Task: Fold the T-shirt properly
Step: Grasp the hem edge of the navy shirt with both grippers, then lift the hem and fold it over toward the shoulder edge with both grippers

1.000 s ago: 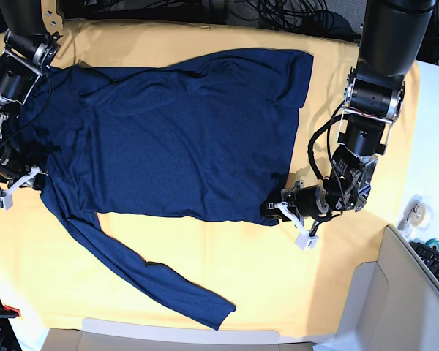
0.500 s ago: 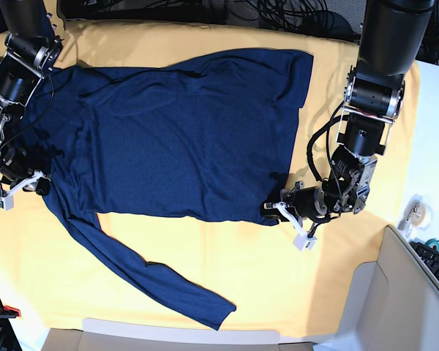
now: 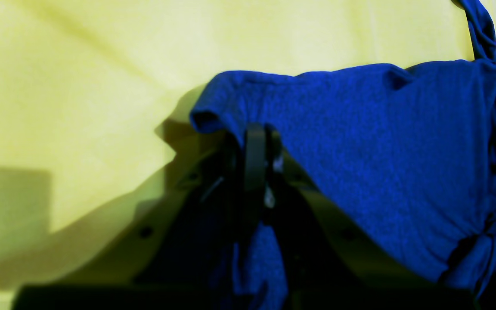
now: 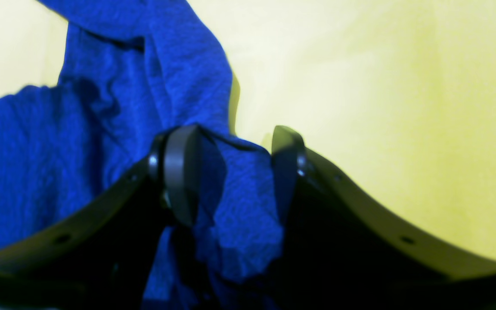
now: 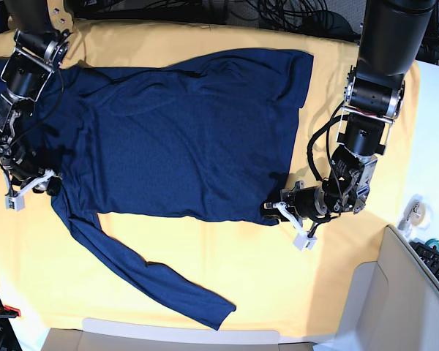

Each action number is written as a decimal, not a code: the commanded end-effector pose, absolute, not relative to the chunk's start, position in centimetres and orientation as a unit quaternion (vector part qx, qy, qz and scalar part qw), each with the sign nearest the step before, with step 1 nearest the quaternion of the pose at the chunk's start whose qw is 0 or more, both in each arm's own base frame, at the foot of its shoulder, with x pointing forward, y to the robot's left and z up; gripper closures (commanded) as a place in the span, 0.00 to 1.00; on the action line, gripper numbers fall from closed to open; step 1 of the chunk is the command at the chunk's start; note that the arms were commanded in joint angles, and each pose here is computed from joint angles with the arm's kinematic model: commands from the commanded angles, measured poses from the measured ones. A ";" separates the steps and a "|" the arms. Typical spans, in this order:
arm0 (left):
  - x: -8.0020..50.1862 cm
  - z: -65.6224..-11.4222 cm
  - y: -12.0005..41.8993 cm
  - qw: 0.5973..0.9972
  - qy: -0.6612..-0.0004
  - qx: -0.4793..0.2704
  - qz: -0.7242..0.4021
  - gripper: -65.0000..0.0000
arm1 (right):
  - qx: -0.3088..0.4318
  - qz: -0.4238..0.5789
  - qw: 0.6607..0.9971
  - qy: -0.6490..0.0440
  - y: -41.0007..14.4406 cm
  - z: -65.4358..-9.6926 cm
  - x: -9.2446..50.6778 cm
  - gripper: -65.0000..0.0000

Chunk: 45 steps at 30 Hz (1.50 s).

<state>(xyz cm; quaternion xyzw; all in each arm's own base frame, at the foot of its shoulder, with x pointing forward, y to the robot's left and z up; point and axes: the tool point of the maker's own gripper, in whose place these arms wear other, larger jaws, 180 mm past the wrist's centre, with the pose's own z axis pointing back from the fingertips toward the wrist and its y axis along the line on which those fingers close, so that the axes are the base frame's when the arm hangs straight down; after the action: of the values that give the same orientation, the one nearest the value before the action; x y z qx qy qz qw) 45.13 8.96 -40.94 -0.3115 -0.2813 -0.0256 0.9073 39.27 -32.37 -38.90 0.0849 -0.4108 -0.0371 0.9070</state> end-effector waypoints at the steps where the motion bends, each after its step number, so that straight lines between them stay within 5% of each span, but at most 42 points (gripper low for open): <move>1: 45.9 -40.0 9.3 0.908 -0.286 -0.305 -0.035 1.00 | 0.080 -0.002 0.933 -0.351 -31.1 -41.0 37.5 0.59; 4: 45.9 -40.1 9.3 0.908 -0.286 -0.304 -0.036 1.00 | 0.072 0.034 0.934 -0.347 -29.8 -40.9 37.4 0.68; 8: 45.9 -40.0 9.3 0.908 -0.288 -0.304 -0.036 1.00 | 0.075 0.046 0.936 -0.340 -29.1 -41.3 37.4 1.00; 29: 46.3 -35.3 8.9 0.876 -0.360 -0.305 -0.100 1.00 | -0.035 0.066 0.892 -0.446 -34.1 -32.2 36.4 1.00; 45: 41.2 -32.6 14.7 0.876 -0.383 -0.268 -0.121 1.00 | -0.104 0.045 0.895 -0.430 -38.6 -31.5 29.9 1.00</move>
<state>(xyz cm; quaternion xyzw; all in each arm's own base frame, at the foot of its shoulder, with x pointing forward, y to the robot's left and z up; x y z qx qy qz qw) 39.88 13.71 -34.55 -0.2786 -0.3542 -0.1191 0.8847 29.09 -37.19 -33.84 -0.0791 -0.4079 0.0428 0.9086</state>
